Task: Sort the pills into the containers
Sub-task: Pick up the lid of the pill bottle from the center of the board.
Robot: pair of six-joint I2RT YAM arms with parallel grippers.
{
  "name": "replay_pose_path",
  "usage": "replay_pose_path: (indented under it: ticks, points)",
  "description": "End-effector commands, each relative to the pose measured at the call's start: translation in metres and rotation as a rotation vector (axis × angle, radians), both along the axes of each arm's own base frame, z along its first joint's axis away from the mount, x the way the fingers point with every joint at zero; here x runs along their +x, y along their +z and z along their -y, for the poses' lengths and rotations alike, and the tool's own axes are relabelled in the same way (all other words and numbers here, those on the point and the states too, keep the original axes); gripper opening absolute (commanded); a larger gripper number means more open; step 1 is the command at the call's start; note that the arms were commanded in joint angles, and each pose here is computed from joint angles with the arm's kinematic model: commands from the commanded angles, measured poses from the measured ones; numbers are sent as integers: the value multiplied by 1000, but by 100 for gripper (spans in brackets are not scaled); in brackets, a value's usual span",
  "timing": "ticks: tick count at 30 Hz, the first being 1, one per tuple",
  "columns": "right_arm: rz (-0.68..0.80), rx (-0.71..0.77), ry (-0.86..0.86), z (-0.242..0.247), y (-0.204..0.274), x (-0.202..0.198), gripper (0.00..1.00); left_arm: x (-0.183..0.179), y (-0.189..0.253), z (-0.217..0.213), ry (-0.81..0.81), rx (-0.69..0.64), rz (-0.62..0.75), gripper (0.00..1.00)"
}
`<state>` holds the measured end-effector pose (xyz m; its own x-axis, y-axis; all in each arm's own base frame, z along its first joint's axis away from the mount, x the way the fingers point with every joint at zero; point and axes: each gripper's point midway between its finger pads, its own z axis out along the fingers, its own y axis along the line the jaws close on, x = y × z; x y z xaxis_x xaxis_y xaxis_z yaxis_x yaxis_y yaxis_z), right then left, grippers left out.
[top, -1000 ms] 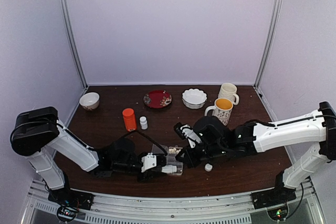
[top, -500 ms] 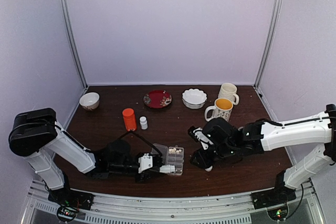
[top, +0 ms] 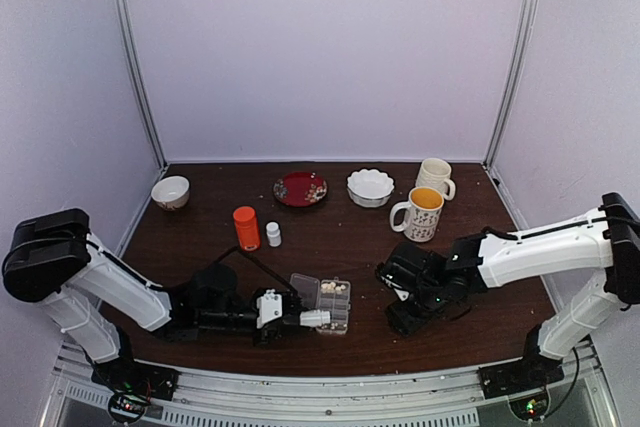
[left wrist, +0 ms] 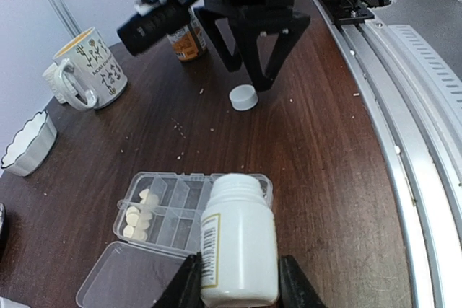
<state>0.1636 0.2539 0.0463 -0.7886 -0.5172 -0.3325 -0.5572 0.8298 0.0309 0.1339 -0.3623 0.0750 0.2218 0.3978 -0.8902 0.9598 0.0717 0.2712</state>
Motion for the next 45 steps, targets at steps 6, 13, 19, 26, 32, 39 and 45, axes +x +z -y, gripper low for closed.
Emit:
replay_pose_path:
  ticks: [6, 13, 19, 26, 32, 39, 45]
  points:
    - [-29, -84, -18, 8, -13, 8, 53, -1, 49, 2, -9, -137, 69, 0]
    - [-23, -72, -14, -1, -12, 14, 51, -4, 84, 1, -14, -237, 79, 0]
    - [-34, -93, -7, -4, -18, 16, 44, -7, 122, -5, -5, -359, 99, 0]
    - [-35, -120, -9, 1, -19, 17, 36, -14, 174, -24, 5, -500, 144, 0]
    - [-35, -101, -5, -5, -19, 18, 31, -23, 218, -46, 8, -634, 194, 0]
    - [-27, -79, 1, -9, -14, 19, 24, -35, 265, -82, 28, -818, 261, 0]
    - [-31, -72, 10, -12, -16, 18, 24, -44, 286, -111, 47, -931, 311, 0]
